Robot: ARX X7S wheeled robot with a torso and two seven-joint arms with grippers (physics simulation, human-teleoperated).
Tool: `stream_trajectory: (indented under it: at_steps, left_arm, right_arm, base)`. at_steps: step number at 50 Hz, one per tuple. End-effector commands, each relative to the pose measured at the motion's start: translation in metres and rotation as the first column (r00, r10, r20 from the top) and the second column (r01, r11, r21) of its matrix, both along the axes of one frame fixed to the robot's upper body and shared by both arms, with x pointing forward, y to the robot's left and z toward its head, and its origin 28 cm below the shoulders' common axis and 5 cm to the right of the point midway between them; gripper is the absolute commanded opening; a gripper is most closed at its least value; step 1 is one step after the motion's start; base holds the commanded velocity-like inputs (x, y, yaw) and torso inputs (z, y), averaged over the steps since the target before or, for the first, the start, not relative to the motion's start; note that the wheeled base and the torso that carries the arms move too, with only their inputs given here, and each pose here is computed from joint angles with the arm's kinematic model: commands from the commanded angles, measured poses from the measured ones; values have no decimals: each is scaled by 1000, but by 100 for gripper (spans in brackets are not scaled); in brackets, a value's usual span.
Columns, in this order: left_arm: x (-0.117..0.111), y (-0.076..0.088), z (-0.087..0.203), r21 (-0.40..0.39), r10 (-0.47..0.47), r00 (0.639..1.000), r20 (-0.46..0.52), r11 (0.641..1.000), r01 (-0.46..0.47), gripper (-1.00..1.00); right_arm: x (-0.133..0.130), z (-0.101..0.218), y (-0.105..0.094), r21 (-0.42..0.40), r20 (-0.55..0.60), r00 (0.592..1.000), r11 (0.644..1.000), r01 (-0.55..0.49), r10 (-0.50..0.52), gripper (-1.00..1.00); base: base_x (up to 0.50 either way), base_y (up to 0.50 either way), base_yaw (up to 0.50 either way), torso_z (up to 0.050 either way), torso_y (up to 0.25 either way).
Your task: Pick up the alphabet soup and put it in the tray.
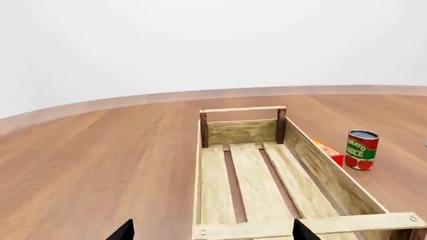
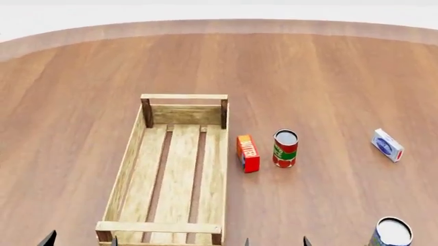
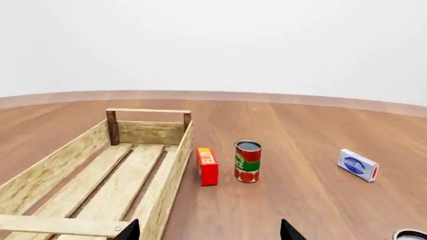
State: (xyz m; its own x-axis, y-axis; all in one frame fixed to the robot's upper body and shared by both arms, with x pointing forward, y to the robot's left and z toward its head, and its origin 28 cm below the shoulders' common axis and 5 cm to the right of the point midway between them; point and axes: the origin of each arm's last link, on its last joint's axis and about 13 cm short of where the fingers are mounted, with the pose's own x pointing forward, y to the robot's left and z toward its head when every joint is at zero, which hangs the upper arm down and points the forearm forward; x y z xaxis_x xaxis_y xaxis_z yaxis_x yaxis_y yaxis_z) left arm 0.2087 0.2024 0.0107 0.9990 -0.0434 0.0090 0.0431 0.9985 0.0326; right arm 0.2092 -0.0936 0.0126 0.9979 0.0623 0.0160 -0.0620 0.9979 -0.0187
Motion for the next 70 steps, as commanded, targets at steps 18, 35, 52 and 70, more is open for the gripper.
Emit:
stream_trajectory:
  at_steps: [18, 35, 52, 70]
  left_arm:
    - [-2, 1, 0, 4, -1, 1000, 2, 1000, 1, 100]
    - [0, 0, -1, 2, -3, 1000, -3, 1000, 3, 100]
    - [0, 1, -1, -5, 1, 1000, -9, 1000, -1, 100]
    - [-2, 1, -1, -3, 2, 1000, -8, 1000, -2, 100]
  right_arm:
    - [-1, 1, 1, -7, 6, 1000, 1000, -9, 9, 100]
    - [-1, 0, 1, 2, 2, 1000, 1000, -5, 5, 100]
    - [-21, 32, -13, 61, -101, 978, 980, 190, -184, 100]
    - [-52, 59, -46, 113, -213, 828, 829, 548, -519, 100]
  base:
    - [498, 303, 0, 0, 0]
    - [500, 60, 0, 0, 1]
    - [147, -3, 0, 0, 0]
    - [0, 0, 0, 0, 0]
